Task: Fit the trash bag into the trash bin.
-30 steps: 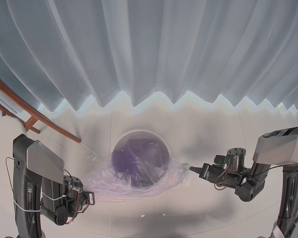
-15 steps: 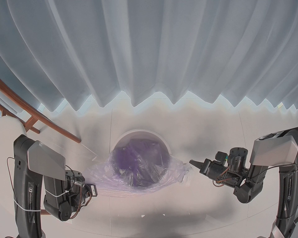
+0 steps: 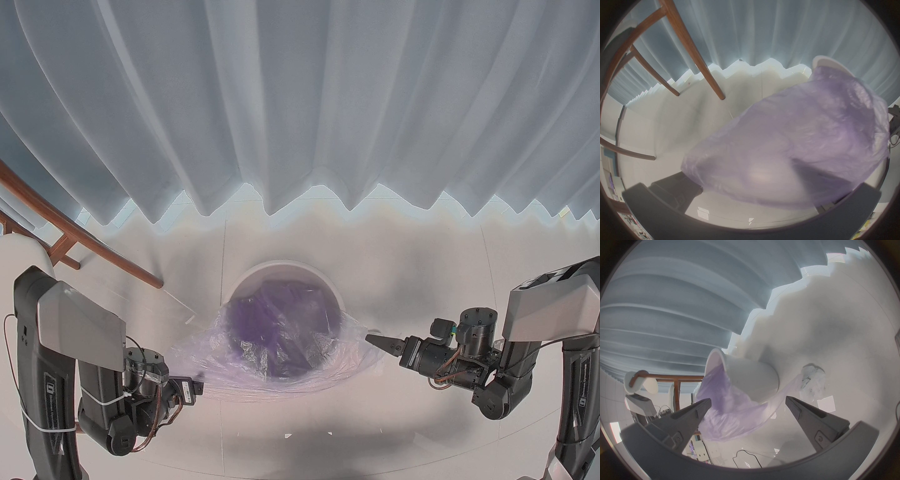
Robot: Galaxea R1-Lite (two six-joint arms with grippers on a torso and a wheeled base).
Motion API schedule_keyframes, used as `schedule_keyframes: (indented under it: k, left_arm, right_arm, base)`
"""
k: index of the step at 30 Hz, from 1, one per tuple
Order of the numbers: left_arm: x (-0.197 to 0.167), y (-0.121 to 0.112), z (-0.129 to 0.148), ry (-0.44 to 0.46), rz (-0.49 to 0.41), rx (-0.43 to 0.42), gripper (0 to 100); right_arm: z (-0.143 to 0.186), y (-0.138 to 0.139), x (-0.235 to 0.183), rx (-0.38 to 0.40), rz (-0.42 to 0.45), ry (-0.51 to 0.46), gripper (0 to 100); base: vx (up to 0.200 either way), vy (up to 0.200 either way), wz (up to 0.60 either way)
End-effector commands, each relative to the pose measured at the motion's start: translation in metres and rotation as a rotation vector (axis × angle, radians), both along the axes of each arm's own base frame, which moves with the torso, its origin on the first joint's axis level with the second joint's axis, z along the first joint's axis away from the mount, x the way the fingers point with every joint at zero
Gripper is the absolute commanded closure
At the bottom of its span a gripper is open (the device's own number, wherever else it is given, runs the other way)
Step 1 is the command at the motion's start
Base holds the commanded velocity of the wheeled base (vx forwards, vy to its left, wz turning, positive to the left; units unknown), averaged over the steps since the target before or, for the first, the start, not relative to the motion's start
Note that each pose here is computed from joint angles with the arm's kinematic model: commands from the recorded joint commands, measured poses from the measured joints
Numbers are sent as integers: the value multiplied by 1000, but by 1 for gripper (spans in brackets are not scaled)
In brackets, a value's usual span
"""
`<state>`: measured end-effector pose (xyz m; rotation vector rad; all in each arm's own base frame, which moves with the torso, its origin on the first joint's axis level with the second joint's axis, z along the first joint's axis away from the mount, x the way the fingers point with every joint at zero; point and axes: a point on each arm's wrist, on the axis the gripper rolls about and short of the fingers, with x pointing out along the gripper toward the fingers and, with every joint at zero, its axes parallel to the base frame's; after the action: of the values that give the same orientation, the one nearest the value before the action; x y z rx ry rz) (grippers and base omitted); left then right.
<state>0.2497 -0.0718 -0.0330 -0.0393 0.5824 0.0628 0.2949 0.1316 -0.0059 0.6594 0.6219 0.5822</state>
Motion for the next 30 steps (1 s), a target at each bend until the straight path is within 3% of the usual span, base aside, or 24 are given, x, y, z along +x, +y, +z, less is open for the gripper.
schedule_keyframes:
  k: [1,11,18,22,30]
  left_arm:
    - [-17,-5,31,-67,-39,-19,0]
    - [-14,-7,39,-107,-58,-11,0]
    - [-13,-12,40,-121,-50,8,0]
    - [-12,-13,40,-123,-53,9,0]
    - [-8,-19,58,-211,-65,-16,0]
  right_arm:
    - [15,5,-15,-21,47,-36,0]
    - [38,6,-13,9,39,-129,0]
    - [66,20,-3,6,-56,-337,0]
    - [81,21,-1,26,-70,-393,0]
    - [113,30,-5,84,-72,-490,0]
  base:
    - [0,0,0]
    - [0,0,0]
    - [0,0,0]
    - [0,0,0]
    - [0,0,0]
